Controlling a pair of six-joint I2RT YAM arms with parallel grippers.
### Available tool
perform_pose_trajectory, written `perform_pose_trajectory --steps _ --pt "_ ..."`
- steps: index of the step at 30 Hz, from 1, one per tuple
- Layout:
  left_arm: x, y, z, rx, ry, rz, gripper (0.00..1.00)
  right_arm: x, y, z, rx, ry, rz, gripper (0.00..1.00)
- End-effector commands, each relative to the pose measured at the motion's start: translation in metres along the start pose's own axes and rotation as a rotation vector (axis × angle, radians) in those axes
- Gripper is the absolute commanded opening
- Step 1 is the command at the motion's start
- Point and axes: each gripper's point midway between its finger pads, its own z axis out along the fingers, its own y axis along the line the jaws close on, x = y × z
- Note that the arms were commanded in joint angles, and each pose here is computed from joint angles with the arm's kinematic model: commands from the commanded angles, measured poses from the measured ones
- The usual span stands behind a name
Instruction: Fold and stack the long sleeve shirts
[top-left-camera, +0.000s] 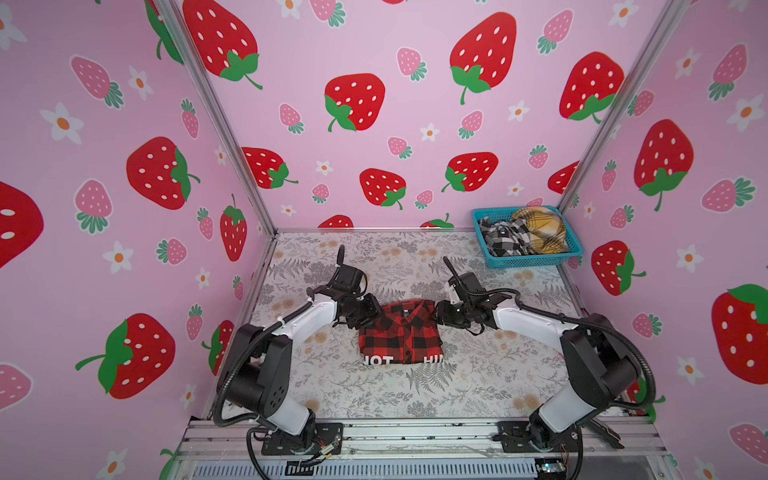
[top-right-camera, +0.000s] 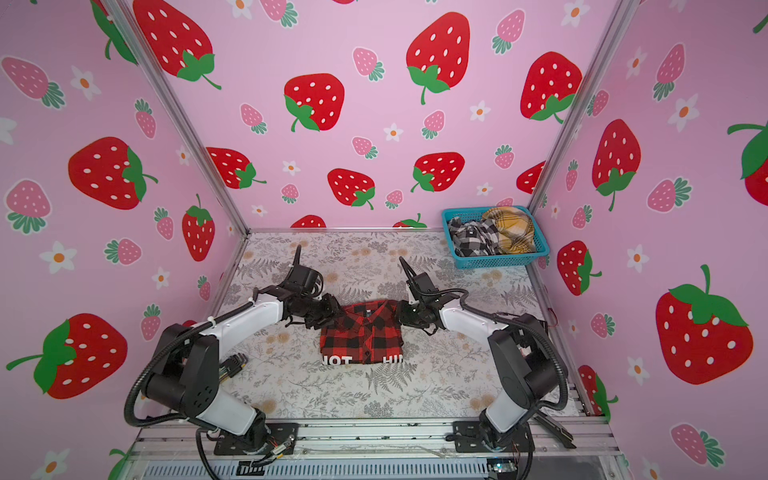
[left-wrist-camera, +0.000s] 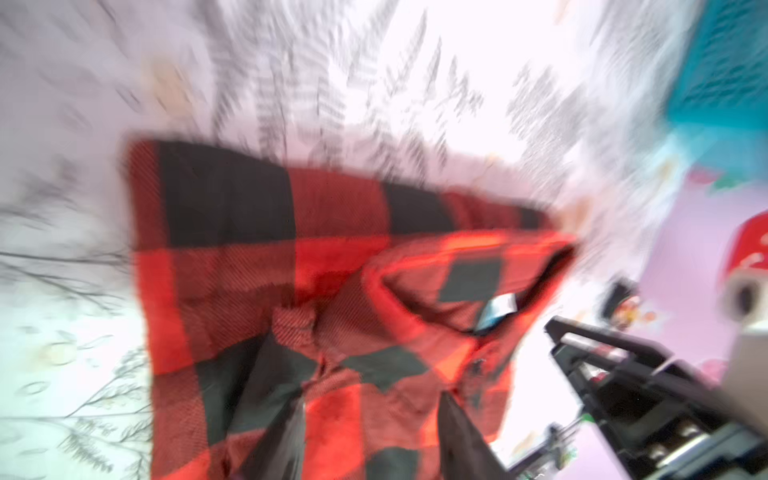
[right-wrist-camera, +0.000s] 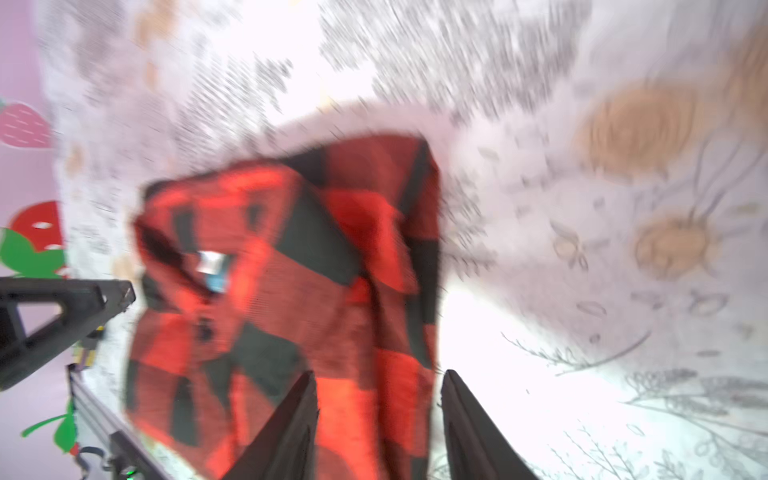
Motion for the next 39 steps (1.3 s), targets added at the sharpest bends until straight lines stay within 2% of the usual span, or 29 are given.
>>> perform_pose_trajectory --steps 1,4,9,14,16,17,20,24,28,32,34,36,37,38,39 --pt "-0.013 0.005 -0.002 -0.023 0.047 0.03 0.52 -0.017 0.017 -0.006 -0.047 -0.015 -0.081 0.51" --pt "-0.014 0.0 0.014 0.02 0.102 0.032 0.49 -0.026 0.026 0.007 -0.096 -0.003 -0.1 0.5" --pt "-0.021 -0.013 0.03 0.087 0.134 0.023 0.48 -0.033 0.018 0.032 -0.095 0.029 -0.083 0.47" --pt "-0.024 -0.008 0.045 0.065 0.17 0.004 0.45 -0.028 0.016 0.044 -0.113 0.047 -0.078 0.45" --pt "-0.027 -0.01 0.048 0.073 0.17 0.001 0.37 -0.027 0.015 0.048 -0.115 0.053 -0.079 0.39" --pt "-0.029 -0.011 0.05 0.077 0.17 -0.003 0.3 -0.028 0.015 0.049 -0.119 0.052 -0.082 0.32" --pt "-0.034 -0.016 0.048 0.089 0.171 -0.004 0.02 -0.033 0.024 0.046 -0.153 0.038 -0.092 0.14" --pt "-0.04 -0.023 0.03 0.087 0.135 0.022 0.0 -0.045 0.04 0.033 -0.194 0.005 -0.104 0.03" --pt "-0.048 -0.017 0.019 0.044 0.105 0.046 0.0 -0.05 0.04 0.028 -0.182 -0.021 -0.092 0.03" --pt "-0.051 0.002 0.035 -0.001 0.151 0.026 0.0 -0.045 0.028 0.047 -0.155 0.013 -0.064 0.03" --pt "-0.052 0.018 0.043 -0.061 0.163 0.018 0.0 -0.044 0.023 0.056 -0.146 0.021 -0.052 0.06" --pt "-0.053 0.029 0.048 -0.114 0.167 0.021 0.0 -0.045 0.019 0.063 -0.132 0.025 -0.047 0.13" --pt "-0.054 0.031 0.049 -0.126 0.169 0.022 0.05 -0.046 0.019 0.064 -0.13 0.025 -0.047 0.19" --pt "-0.053 0.032 0.05 -0.133 0.175 0.02 0.15 -0.048 0.021 0.063 -0.133 0.021 -0.05 0.25" --pt "-0.054 0.032 0.048 -0.142 0.17 0.021 0.21 -0.051 0.024 0.06 -0.137 0.013 -0.057 0.3"
